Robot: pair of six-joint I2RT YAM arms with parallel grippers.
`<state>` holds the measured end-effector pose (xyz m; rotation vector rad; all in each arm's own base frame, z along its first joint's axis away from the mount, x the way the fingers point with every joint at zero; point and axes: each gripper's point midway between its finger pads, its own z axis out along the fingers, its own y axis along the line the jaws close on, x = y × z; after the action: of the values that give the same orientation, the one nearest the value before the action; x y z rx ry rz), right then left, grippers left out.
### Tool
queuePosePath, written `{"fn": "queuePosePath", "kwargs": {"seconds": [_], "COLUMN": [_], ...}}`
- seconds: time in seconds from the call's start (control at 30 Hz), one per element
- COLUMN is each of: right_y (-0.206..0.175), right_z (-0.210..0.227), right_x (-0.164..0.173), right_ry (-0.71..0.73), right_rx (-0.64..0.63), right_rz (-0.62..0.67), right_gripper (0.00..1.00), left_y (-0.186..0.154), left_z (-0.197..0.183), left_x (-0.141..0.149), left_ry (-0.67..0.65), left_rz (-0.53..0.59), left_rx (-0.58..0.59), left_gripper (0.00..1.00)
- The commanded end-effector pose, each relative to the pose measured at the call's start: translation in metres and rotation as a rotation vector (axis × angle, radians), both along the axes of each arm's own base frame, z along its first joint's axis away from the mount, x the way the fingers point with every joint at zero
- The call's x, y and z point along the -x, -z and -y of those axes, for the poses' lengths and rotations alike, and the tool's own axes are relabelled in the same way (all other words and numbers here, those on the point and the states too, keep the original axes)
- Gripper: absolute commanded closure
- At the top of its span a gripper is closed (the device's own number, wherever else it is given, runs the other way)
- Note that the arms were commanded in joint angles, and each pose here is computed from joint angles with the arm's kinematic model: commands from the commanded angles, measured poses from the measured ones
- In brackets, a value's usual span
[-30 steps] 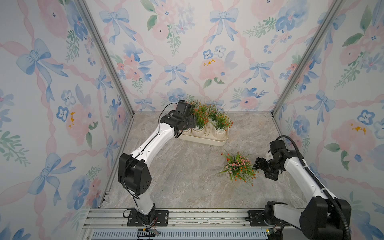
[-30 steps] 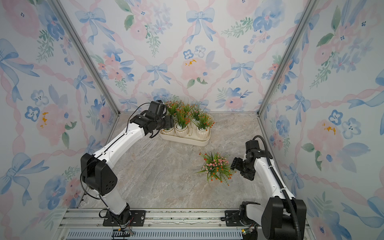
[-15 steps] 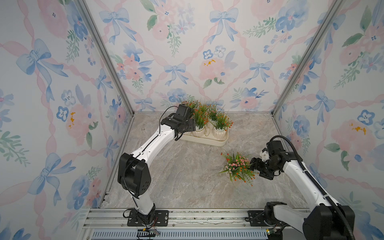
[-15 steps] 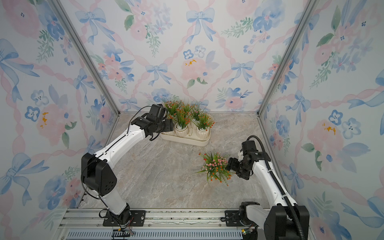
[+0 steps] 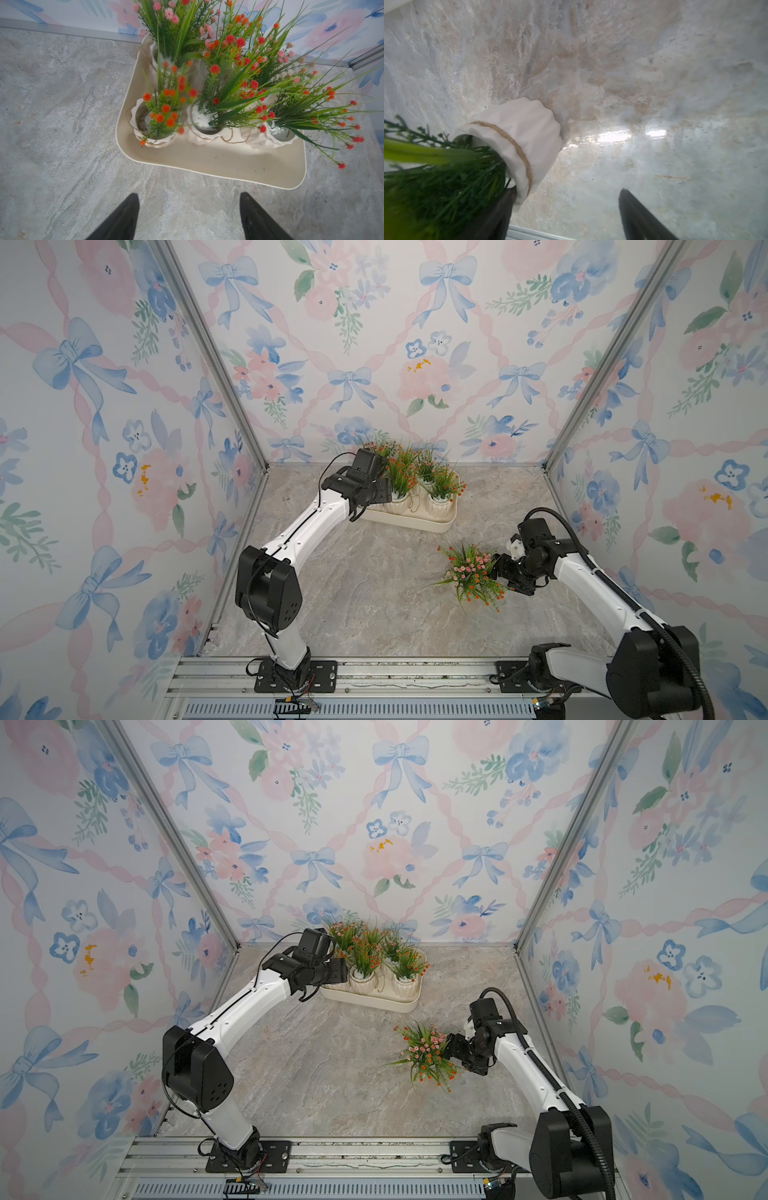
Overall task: Put the potted gypsophila into the storage box
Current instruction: Pick up the baby's breath potted plant from the center of the board.
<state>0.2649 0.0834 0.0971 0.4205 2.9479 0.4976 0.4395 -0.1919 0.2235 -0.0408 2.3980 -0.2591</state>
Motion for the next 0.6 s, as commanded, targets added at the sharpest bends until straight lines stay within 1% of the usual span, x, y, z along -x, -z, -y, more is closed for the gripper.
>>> {"fn": "queuePosePath", "kwargs": {"seconds": [0.0,0.23,0.37,0.5,0.57], "right_y": [0.008,0.011,0.016,0.021,0.023], "right_z": [-0.006,-0.012,-0.016,-0.018,-0.018], "right_x": [-0.004,-0.008,-0.010,-0.009,-0.009], "right_ry": [-0.003,-0.017,-0.023,-0.034,-0.039], "right_rx": [0.009,0.030,0.040,0.058,0.066], "right_rz": [-0.022,-0.027,-0.035,-0.047,-0.051], "right_gripper": [0.19,0.20,0.25,0.27,0.31], "left_y": [-0.001,0.003,0.001,-0.005,-0.008], "left_z": [-0.002,-0.003,-0.005,-0.007,-0.009], "left_x": [0.007,0.009,0.010,0.012,0.014], "left_ry": [0.003,0.001,0.001,-0.003,-0.005], "left_rz": [-0.005,-0.013,-0.006,0.007,0.016], "left_rx": [0.006,0.001,-0.002,-0.001,-0.003], "left_gripper": [0.23,0.23,0.22,0.22,0.22]}}
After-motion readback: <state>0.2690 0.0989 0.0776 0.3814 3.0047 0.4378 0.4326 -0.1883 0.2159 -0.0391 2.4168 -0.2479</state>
